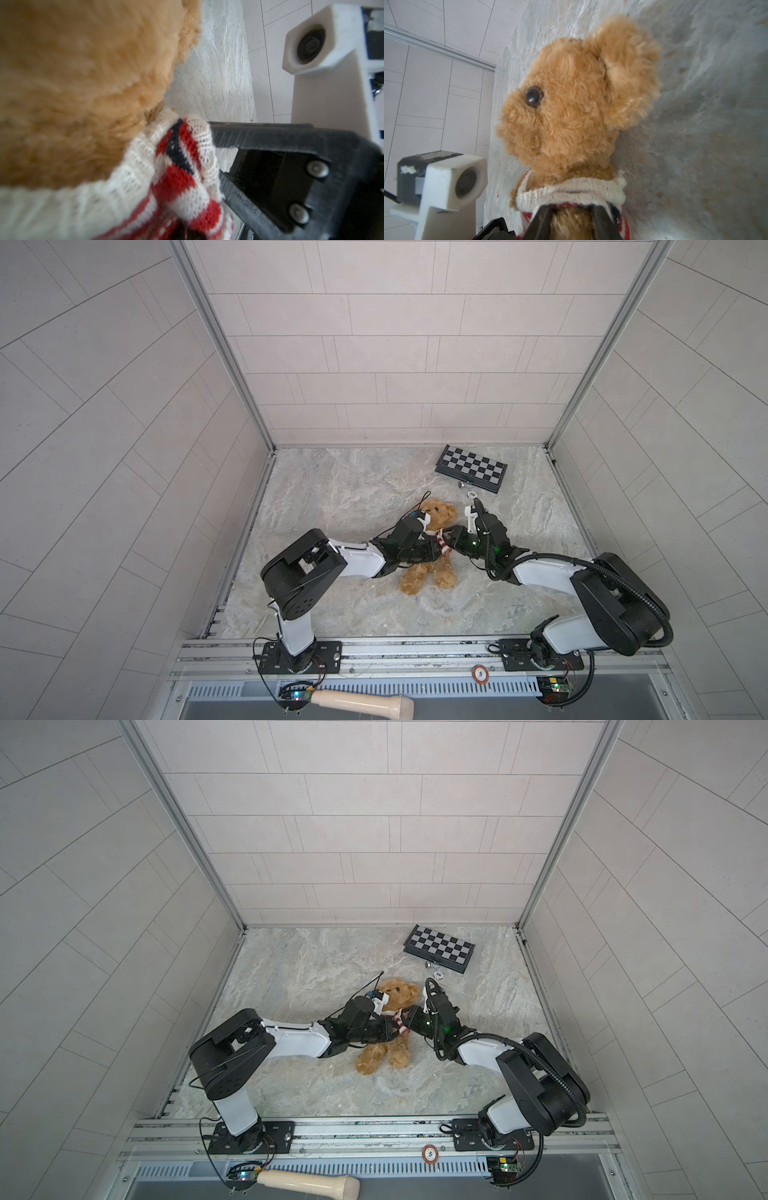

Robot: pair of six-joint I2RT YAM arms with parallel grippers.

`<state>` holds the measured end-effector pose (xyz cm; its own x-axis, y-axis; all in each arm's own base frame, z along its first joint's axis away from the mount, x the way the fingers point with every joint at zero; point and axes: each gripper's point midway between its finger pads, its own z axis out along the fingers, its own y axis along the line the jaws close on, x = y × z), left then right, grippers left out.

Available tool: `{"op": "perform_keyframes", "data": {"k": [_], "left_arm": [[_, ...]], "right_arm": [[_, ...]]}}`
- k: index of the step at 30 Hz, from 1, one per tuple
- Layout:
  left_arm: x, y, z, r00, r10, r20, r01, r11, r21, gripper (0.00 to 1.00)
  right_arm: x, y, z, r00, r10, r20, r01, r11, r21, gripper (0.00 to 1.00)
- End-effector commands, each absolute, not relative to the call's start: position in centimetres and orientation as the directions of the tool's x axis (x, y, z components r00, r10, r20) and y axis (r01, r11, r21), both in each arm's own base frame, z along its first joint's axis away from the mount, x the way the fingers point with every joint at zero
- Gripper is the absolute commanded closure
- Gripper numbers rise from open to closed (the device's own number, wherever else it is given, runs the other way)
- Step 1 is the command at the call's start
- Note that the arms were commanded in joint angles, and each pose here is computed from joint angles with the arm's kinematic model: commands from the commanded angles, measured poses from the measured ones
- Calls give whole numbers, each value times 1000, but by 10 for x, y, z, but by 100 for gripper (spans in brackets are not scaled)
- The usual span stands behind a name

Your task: Dress the teddy bear

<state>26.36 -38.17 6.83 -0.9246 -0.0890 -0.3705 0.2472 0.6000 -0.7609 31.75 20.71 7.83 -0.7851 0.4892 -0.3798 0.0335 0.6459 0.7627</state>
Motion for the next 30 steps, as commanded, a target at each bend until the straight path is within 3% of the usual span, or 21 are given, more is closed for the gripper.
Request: {"op": "perform_keyframes", "data": {"k": [1,10,17,20,30], "left_arm": [[249,-380,49,-934,-33,-355,257,628,-734,100],[248,-374,43,-933,-21,-360,260,652,-713,100],[250,-366,35,-932,-34,-361,245,676,-695,100],[251,-363,32,-932,-34,-362,243,684,-688,100],[265,-327,41,-911,-147,-385,183,693,-697,100]], "right_arm": [[277,216,48,-886,369,-280,58,688,723,70],[279,216,39,-889,354,-290,50,706,707,85],[272,210,46,-893,297,-337,9,761,649,90],[268,207,51,-892,287,-349,-5,766,643,100],[258,199,75,-871,222,-438,-104,788,606,100]]}}
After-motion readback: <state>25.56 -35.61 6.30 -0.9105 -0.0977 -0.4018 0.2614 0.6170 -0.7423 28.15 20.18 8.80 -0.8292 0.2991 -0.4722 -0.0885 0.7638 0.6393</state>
